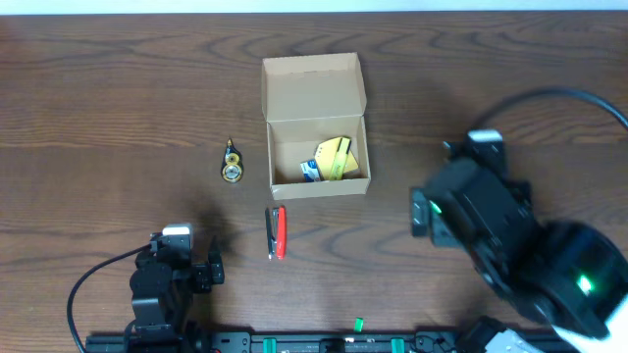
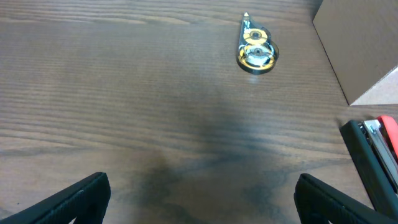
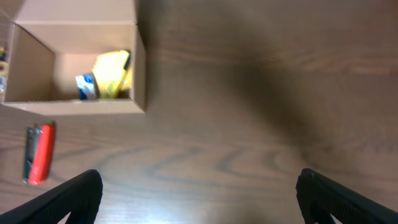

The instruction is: Pack container

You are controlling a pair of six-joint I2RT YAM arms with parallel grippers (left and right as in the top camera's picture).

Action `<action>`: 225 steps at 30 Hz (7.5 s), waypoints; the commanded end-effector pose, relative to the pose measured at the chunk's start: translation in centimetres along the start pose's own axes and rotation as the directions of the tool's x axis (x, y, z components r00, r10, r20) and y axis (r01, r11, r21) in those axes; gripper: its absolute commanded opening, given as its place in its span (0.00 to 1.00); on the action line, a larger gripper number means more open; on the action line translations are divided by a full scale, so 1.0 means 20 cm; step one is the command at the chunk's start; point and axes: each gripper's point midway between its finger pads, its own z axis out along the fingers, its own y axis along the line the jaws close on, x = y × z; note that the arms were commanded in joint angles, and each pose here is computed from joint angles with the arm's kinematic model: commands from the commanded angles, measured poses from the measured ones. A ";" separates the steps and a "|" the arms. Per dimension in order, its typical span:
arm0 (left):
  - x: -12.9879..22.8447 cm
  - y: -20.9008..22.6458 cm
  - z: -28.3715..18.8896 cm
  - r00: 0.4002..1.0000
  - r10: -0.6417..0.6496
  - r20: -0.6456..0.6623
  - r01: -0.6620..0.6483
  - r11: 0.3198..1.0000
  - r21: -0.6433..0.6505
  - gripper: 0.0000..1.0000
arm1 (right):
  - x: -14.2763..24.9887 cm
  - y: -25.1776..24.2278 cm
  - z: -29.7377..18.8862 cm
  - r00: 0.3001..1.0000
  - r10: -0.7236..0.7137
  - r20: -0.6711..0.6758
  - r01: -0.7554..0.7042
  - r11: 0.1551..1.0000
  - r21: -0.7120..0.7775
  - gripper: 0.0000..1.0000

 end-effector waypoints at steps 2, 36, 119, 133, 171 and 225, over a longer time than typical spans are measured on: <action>0.02 0.02 0.01 1.000 -0.008 -0.007 0.007 1.000 -0.021 0.95 | 0.14 -0.13 0.01 0.991 0.129 0.035 -0.129 0.992 0.014 0.99; 0.02 0.02 0.01 1.000 -0.008 -0.008 0.007 1.000 -0.021 0.96 | 0.50 -0.35 0.42 0.935 0.224 0.277 -0.242 0.970 0.035 0.99; -0.80 0.01 0.11 0.957 -0.166 -0.239 0.166 0.986 -0.022 0.95 | 0.49 -0.42 0.42 0.951 0.181 0.252 -0.181 0.983 -0.022 0.99; -0.60 -0.14 0.45 0.832 -0.202 -0.516 0.277 0.958 0.071 0.95 | 0.49 -0.42 0.42 0.951 0.181 0.252 -0.181 0.983 -0.022 0.99; -0.38 -0.27 0.82 0.695 -0.067 -0.716 0.182 0.980 0.084 0.95 | 0.49 -0.42 0.42 0.951 0.181 0.252 -0.181 0.983 -0.022 0.99; -0.20 -0.30 0.94 0.643 0.067 -0.763 0.041 0.992 0.121 0.62 | 0.49 -0.42 0.42 0.951 0.181 0.252 -0.181 0.983 -0.022 0.99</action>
